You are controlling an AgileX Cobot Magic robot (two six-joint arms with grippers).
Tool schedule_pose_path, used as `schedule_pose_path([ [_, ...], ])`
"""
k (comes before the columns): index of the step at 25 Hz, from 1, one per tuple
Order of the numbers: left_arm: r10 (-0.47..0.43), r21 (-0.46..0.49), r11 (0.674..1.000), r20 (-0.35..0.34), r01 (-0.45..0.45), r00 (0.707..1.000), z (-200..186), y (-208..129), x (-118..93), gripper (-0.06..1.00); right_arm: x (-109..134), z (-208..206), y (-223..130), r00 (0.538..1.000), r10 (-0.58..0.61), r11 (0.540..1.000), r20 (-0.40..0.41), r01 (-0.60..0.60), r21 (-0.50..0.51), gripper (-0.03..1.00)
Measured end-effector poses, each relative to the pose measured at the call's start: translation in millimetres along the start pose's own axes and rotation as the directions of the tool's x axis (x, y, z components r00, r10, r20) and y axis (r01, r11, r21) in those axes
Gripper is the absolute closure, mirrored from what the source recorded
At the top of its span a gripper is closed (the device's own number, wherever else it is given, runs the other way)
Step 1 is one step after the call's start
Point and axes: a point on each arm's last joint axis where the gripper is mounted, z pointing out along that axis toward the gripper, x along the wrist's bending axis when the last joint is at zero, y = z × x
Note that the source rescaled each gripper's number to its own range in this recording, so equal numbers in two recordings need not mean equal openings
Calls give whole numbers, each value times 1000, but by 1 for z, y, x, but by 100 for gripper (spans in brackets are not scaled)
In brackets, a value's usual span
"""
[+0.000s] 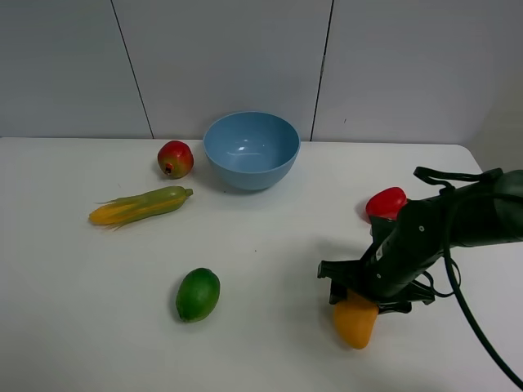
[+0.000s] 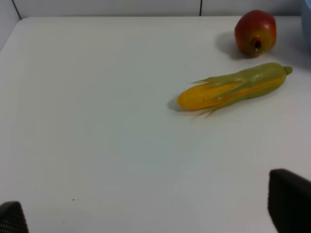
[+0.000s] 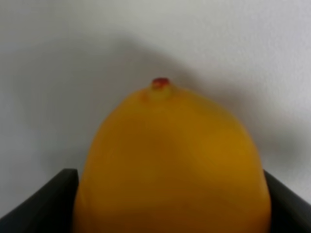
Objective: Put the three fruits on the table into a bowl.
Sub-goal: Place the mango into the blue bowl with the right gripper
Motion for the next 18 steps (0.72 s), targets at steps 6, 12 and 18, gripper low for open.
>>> schedule_pose_path([
  [6, 0, 0, 1000, 0, 0, 1000, 0, 0, 0, -6, -1, 0, -1, 999, -32, 999, 14, 32, 6, 89],
  [12, 0, 0, 1000, 0, 0, 1000, 0, 0, 0, -6, -1, -9, 0, 997, -79, 997, 9, 79, -19, 89],
  [18, 0, 0, 1000, 0, 0, 1000, 0, 0, 0, -6, 2, -31, 1, 994, -95, 992, -47, 90, -88, 89],
])
